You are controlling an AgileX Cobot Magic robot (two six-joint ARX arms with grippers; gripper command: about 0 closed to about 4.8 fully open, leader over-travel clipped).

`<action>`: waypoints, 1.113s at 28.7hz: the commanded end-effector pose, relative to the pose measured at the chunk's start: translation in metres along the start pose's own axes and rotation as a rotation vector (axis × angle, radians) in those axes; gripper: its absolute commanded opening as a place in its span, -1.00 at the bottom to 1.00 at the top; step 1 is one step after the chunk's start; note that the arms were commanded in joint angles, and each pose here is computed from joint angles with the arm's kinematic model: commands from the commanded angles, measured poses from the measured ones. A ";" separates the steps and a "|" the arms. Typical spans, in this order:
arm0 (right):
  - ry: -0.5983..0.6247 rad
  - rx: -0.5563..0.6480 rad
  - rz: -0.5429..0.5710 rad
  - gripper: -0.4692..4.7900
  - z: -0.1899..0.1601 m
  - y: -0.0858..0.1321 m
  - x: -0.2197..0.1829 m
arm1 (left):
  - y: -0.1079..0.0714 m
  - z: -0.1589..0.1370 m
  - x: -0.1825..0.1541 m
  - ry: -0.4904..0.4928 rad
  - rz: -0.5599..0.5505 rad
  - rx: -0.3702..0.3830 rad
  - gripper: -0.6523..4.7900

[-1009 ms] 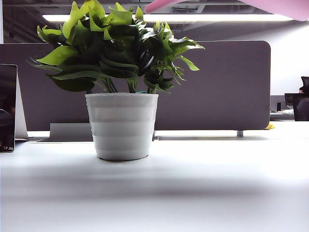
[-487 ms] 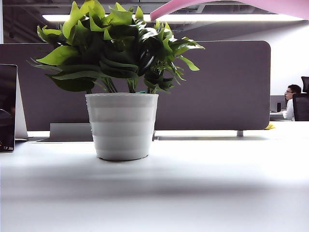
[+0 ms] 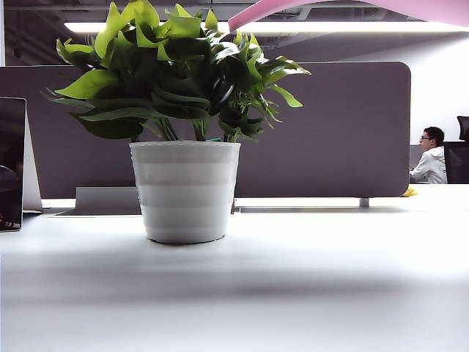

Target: Pick up the watering can from the table, water the potted plant, and put the can back.

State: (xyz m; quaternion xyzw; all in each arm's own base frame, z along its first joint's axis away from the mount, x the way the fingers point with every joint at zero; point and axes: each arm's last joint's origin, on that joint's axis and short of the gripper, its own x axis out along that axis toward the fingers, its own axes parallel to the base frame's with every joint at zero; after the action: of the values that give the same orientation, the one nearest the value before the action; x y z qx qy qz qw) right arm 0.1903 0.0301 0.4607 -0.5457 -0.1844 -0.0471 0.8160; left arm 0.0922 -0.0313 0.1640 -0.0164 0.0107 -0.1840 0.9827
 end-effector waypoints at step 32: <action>0.157 0.361 -0.073 -0.54 0.000 -0.020 -0.029 | 0.000 0.001 0.000 -0.006 0.000 0.001 -0.78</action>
State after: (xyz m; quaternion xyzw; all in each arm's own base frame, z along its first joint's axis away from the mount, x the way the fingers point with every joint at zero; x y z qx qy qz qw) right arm 0.1689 0.0209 0.4544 -0.4138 -0.0984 -0.0626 0.9029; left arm 0.0922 -0.0313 0.1640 -0.0162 0.0109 -0.1840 0.9827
